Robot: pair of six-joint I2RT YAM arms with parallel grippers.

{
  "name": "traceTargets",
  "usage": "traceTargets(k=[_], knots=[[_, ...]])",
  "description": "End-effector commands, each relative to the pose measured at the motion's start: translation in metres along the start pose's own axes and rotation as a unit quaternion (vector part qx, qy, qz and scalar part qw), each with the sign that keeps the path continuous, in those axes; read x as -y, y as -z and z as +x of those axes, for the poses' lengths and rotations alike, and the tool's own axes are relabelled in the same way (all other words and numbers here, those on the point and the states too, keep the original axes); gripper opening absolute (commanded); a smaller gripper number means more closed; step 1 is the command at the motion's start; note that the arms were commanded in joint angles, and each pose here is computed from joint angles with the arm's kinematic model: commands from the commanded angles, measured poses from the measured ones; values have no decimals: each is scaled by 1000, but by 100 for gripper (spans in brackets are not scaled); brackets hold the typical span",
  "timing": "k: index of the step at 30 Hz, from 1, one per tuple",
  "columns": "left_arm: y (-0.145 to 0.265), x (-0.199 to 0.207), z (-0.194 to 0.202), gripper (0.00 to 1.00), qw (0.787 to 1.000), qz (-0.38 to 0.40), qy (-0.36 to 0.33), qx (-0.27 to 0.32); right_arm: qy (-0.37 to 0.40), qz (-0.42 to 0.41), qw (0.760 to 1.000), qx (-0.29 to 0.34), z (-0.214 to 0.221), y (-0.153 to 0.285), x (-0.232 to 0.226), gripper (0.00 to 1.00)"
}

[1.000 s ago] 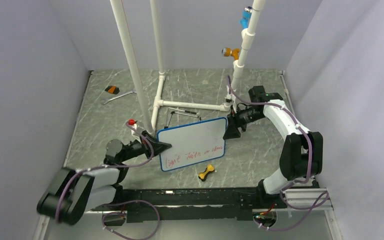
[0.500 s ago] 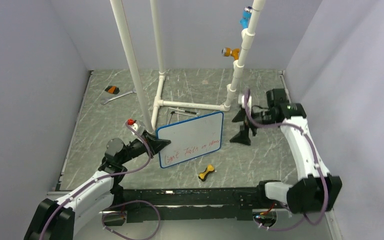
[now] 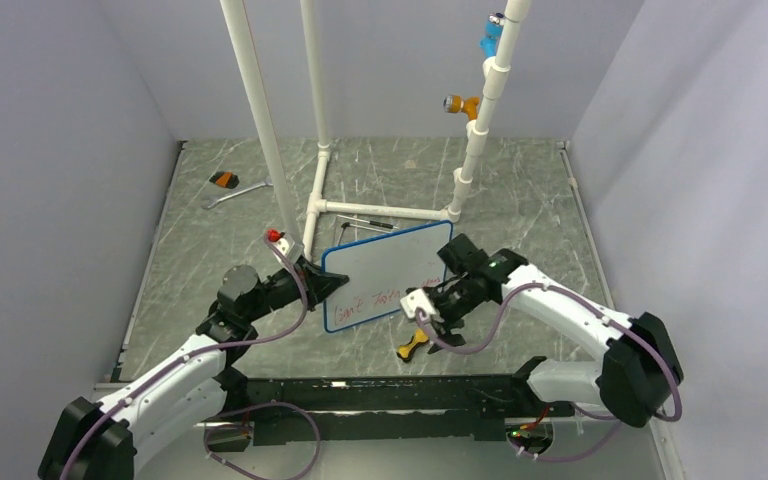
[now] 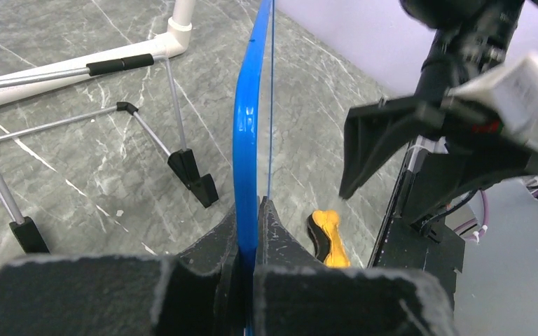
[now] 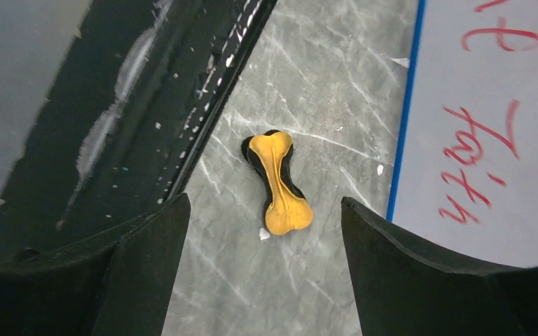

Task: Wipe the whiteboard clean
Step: Pick up the whiteboard eraser from the center of the board.

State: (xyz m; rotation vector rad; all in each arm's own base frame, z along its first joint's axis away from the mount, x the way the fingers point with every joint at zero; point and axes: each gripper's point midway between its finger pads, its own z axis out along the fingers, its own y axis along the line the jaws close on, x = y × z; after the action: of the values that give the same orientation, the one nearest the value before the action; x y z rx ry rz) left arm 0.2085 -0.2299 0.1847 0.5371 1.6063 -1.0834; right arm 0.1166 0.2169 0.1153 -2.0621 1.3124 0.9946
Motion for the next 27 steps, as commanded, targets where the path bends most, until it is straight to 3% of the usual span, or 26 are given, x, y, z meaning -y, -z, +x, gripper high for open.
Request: traceTargets(k=[1, 6, 18, 27], knots=[[4, -24, 27, 0, 996, -66, -12, -55, 55, 41, 995, -75, 20, -25, 31, 78], [4, -23, 32, 0, 996, -72, -10, -59, 56, 42, 992, -109, 33, -48, 30, 65], [3, -18, 43, 0, 995, -70, -11, -66, 45, -2, 989, -143, 51, -78, 12, 56], [5, -18, 46, 0, 996, -68, -16, -60, 42, -38, 984, -169, 60, -88, 1, 38]])
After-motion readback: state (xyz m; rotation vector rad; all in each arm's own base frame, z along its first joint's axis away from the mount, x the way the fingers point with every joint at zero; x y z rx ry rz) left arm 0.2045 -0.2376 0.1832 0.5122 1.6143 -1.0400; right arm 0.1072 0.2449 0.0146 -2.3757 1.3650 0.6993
